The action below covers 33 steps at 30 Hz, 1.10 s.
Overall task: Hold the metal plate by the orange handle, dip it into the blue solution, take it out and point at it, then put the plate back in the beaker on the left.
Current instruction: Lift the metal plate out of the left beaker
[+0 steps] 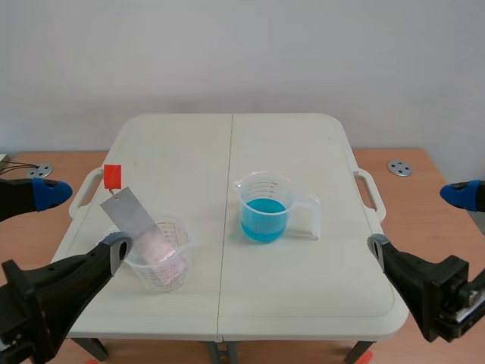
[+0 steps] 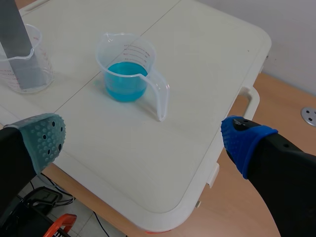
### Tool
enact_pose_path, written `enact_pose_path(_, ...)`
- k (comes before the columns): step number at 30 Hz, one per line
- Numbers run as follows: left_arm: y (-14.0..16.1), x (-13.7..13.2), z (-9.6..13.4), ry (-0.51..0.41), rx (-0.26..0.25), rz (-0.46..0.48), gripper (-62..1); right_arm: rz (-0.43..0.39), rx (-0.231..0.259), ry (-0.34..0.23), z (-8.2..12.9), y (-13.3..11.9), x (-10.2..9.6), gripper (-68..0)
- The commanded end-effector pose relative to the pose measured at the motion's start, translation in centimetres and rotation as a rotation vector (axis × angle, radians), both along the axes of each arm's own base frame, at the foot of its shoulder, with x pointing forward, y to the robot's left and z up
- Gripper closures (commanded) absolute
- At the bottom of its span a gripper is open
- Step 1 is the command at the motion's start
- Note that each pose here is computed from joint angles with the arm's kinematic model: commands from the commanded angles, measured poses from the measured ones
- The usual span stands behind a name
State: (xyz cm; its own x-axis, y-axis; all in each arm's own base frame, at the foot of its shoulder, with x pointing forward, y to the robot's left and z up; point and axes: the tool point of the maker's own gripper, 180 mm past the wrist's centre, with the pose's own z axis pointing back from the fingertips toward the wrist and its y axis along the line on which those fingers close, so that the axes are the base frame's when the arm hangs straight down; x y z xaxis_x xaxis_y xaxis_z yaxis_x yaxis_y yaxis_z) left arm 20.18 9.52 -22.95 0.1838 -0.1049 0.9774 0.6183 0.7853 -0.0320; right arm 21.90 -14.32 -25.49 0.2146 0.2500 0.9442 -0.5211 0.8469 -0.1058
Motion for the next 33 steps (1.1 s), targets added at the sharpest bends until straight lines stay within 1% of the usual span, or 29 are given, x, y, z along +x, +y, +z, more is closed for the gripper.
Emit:
enact_pose_path(1, -0.2, 0.2, 0.9, -0.029, -0.020, -0.001, -60.4, 0.009, 0.017, -0.035, 1.0, 0.4, 0.4, -66.3)
enact_pose_path(4, -0.2, 0.2, 0.9, -0.029, -0.020, -0.001, -60.4, 0.011, 0.027, -0.051, 1.4, 0.5, 0.4, -66.3)
enact_pose_path(13, -0.2, 0.2, 0.9, -0.029, -0.020, -0.001, -60.4, 0.011, 0.029, -0.053, 1.4, 0.5, 0.5, -66.3)
enact_pose_path(15, -0.2, 0.2, 0.9, -0.030, -0.018, -0.001, -59.0, 0.011, 0.028, -0.055, 1.5, 0.5, 0.5, -66.3)
enact_pose_path(16, -0.2, 0.2, 0.9, -0.030, -0.018, -0.002, -57.3, 0.011, 0.029, -0.056, 1.5, 0.5, 0.5, -66.3)
enact_pose_path(17, -0.2, 0.2, 0.9, -0.030, -0.018, -0.002, -54.6, 0.011, 0.029, -0.056, 1.5, 0.5, 0.5, -66.3)
enact_pose_path(18, -0.2, 0.2, 0.9, -0.030, -0.018, -0.003, -50.4, 0.011, 0.029, -0.056, 1.5, 0.5, 0.5, -66.3)
enact_pose_path(19, -0.2, 0.2, 0.9, -0.032, -0.016, -0.005, -44.8, 0.011, 0.029, -0.056, 1.5, 0.5, 0.5, -66.3)
enact_pose_path(22, -0.3, 0.1, 0.7, -0.037, 0.012, -0.019, -25.1, 0.011, 0.029, -0.056, 1.5, 0.5, 0.5, -66.3)
enact_pose_path(24, -0.3, 0.1, 0.6, -0.037, 0.020, -0.022, -10.3, 0.012, 0.031, -0.061, 1.6, 0.5, 0.6, -66.3)
enact_pose_path(25, -0.3, 0.1, 0.6, -0.037, 0.020, -0.021, -4.3, 0.011, 0.030, -0.063, 1.6, 0.5, 0.6, -66.3)
enact_pose_path(26, -0.3, 0.1, 0.6, -0.037, 0.019, -0.021, -2.8, 0.012, 0.031, -0.068, 1.7, 0.5, 0.7, -66.3)
enact_pose_path(30, -0.3, 0.0, 0.6, -0.033, 0.019, -0.021, -2.9, 0.010, 0.029, -0.081, 1.9, 0.5, 1.3, -66.3)
enact_pose_path(33, 0.3, -0.8, 0.0, -0.002, 0.035, -0.008, -2.9, 0.011, 0.030, -0.094, 2.2, 0.4, 1.7, -66.3)
